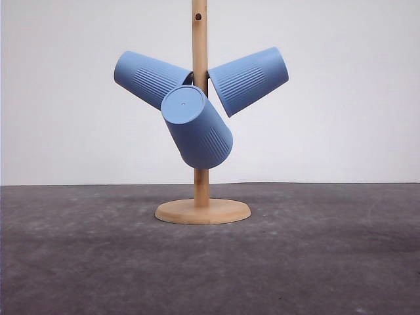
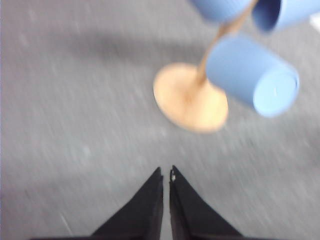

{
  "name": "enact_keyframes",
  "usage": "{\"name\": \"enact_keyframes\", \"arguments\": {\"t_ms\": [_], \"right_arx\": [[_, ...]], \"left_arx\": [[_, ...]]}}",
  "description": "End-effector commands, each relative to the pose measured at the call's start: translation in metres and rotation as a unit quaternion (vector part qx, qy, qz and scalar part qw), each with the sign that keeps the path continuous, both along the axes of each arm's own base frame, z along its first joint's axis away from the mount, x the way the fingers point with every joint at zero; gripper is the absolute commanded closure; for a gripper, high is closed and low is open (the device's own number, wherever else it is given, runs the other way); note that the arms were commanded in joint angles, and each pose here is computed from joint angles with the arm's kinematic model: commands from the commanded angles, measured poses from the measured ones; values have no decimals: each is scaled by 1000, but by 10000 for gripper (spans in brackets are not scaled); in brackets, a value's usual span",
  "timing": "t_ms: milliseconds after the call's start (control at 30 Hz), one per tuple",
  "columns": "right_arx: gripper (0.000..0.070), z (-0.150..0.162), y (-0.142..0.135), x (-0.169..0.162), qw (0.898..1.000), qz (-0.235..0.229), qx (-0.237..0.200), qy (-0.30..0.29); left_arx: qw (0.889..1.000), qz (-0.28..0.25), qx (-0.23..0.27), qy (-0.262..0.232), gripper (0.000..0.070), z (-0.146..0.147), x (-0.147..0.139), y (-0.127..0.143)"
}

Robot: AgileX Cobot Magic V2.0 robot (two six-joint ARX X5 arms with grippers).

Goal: Place three cups

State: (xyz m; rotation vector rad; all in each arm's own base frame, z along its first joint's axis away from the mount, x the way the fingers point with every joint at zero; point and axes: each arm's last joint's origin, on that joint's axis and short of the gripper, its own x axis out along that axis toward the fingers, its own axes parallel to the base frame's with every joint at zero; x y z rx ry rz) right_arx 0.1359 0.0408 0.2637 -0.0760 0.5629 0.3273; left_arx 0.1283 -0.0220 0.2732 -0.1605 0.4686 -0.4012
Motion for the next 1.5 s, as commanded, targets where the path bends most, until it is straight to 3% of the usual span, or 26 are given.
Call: {"name": "enact_keyframes", "arguments": {"t_ms": [0,167,367,567,1467], "right_arx": [[687,5,1,1,1000,3,1,-11],[687,5,1,1,1000,3,1,-11],[687,5,1,1,1000,3,1,-11],[687,5,1,1,1000,3,1,-10],[687,5,1,1,1000,7,-9,-18]], "left_arx": [[999,6,12,-31,700,-11,-1,2],[988,77,33,-126,700,-53,-16,11],[974,154,50,-161,700,-95,-33,18],[973,161,54,-156,700,-119,-33,19],[970,173,67,-156,700,-121,-32,19]]}}
